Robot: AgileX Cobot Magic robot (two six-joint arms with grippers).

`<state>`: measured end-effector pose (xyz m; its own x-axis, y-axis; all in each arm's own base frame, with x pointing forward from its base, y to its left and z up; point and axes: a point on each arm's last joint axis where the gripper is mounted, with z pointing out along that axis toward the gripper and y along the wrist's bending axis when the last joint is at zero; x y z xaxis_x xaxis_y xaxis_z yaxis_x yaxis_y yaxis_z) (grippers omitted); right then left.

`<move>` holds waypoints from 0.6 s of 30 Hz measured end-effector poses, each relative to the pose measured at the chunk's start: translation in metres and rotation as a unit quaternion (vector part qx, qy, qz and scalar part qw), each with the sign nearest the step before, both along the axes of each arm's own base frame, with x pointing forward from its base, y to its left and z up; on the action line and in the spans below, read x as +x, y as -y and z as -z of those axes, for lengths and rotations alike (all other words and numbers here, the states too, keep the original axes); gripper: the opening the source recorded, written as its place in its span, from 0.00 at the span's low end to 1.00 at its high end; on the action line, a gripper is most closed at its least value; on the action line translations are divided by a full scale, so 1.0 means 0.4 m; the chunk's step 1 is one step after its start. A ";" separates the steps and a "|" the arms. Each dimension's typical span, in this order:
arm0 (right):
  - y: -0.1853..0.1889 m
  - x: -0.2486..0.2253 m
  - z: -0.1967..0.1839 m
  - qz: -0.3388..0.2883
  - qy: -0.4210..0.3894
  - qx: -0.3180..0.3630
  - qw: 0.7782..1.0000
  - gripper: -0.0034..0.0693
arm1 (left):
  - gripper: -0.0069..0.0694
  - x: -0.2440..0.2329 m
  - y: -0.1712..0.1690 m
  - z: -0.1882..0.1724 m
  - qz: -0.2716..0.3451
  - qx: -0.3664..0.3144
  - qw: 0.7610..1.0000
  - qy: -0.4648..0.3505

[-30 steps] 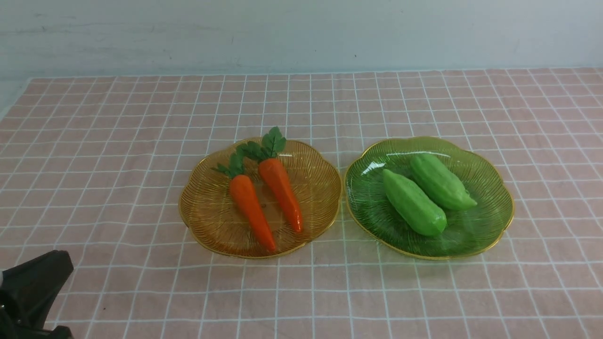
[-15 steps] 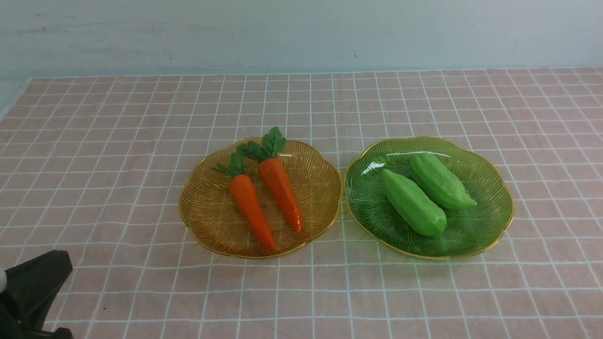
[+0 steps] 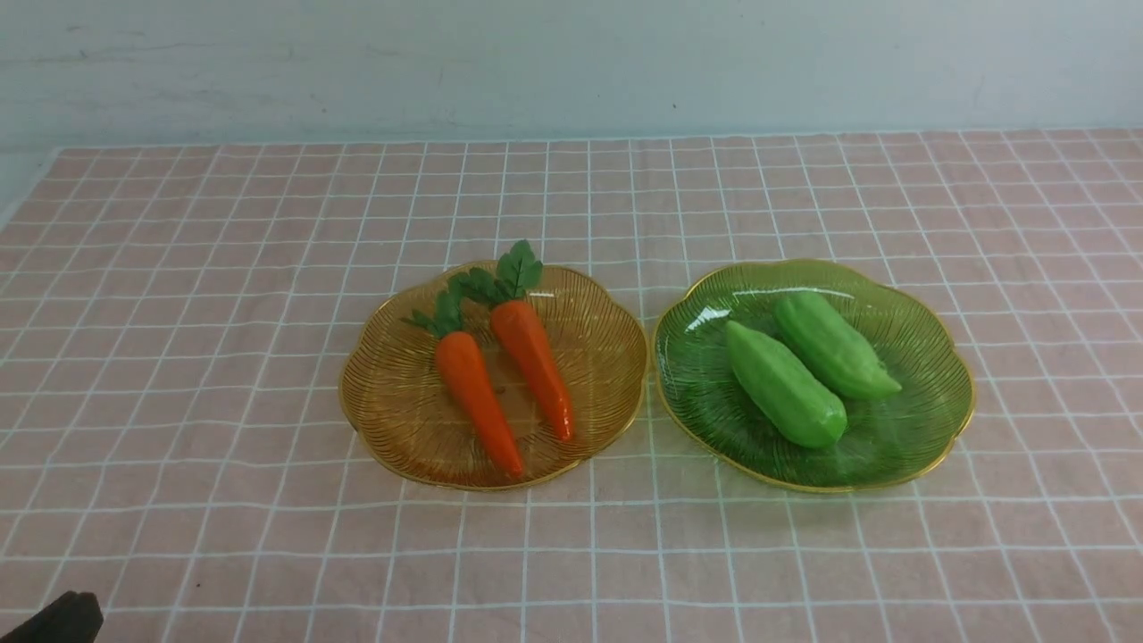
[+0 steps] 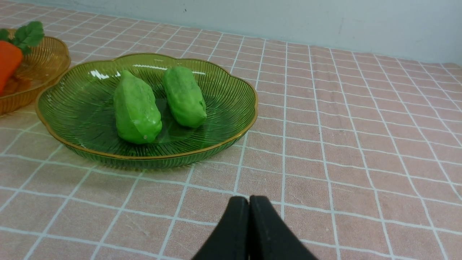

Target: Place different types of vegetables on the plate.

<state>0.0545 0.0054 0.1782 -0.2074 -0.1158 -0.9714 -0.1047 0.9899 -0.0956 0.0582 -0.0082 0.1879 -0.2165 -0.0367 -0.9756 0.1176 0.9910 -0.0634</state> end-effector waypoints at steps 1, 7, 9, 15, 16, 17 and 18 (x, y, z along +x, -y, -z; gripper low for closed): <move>0.000 0.000 0.000 0.000 0.000 0.000 1.000 0.02 | 0.09 -0.003 -0.002 0.008 -0.004 0.003 1.000 0.004; 0.000 0.000 0.000 0.000 0.000 0.000 1.000 0.02 | 0.09 -0.014 -0.004 0.037 -0.007 0.015 0.999 -0.030; 0.000 0.000 0.000 0.000 0.000 0.000 1.000 0.02 | 0.09 -0.016 -0.003 0.044 -0.006 0.018 0.999 -0.047; 0.000 0.000 0.000 0.000 0.000 0.000 1.000 0.02 | 0.09 -0.016 -0.003 0.045 -0.005 0.018 0.999 -0.047; 0.000 0.000 0.000 0.000 0.000 0.000 1.000 0.02 | 0.09 -0.016 -0.003 0.045 -0.005 0.018 0.999 -0.047; 0.000 0.000 0.000 0.000 0.000 0.000 1.000 0.02 | 0.09 -0.016 -0.003 0.045 -0.005 0.018 0.999 -0.047; 0.000 0.000 0.000 0.000 0.000 0.000 1.000 0.02 | 0.09 -0.016 -0.003 0.045 -0.005 0.018 0.999 -0.047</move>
<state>0.0545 0.0054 0.1782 -0.2075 -0.1148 -0.9715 -0.1045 0.9900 -0.0947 0.0519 -0.0068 0.1700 -0.3078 -0.0039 -0.9514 0.1023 0.9941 -0.0372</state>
